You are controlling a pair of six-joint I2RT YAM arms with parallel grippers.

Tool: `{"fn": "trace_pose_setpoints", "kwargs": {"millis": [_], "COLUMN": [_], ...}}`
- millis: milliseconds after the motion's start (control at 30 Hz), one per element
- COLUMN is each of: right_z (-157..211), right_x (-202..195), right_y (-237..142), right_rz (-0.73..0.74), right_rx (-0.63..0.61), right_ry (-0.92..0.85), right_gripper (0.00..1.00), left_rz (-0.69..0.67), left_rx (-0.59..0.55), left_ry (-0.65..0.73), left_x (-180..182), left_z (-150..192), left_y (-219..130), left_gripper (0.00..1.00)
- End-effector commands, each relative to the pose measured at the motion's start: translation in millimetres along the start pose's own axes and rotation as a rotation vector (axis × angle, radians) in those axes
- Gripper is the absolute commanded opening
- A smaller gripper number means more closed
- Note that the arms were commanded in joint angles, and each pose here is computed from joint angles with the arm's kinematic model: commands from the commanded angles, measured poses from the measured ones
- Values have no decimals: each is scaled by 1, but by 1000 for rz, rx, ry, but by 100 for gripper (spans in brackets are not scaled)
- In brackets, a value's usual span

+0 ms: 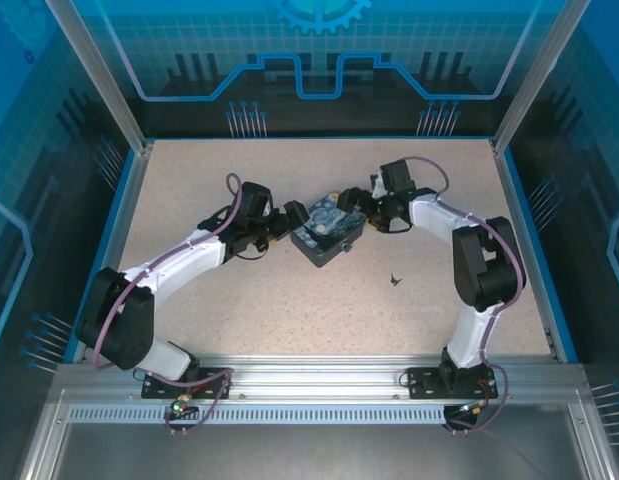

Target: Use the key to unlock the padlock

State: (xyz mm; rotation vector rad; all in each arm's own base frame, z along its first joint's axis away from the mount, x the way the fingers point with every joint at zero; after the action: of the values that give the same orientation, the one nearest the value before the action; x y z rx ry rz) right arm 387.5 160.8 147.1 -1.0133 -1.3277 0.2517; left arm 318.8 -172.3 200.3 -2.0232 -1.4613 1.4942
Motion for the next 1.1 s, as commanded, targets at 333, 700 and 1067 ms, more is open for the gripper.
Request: {"fn": "trace_pose_setpoints", "kwargs": {"millis": [333,700,1067], "right_z": [87,27,8], "right_x": [-5,-6,29], "right_y": [-37,-52,2], "right_rz": [-69,26,-67], "right_rx": [57,-101,57], "right_ry": [-8,-13,-4], "right_gripper": [100,100,99], "left_rz": [-70,-99,-36], "left_rx": [-8,-51,-63], "left_ry": [28,12,-90], "left_x": [9,21,38], "left_z": [-2,-6,-17], "left_y": [31,30,34], "left_gripper": [99,99,99]}}
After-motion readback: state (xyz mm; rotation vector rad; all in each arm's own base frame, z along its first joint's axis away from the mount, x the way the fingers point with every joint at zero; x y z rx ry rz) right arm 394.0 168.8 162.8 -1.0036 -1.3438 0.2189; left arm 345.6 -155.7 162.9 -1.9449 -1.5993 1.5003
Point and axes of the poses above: each hand's point on the last joint's axis, 136 mm out from that joint toward the fingers, its own y axis out along the fingers, its own x axis along the line the jaws close on, z = x × y, the point moved 8 cm from there along -y, back along the fingers, and after that the axes turned 13 degrees about y, right-handed, at the moved point
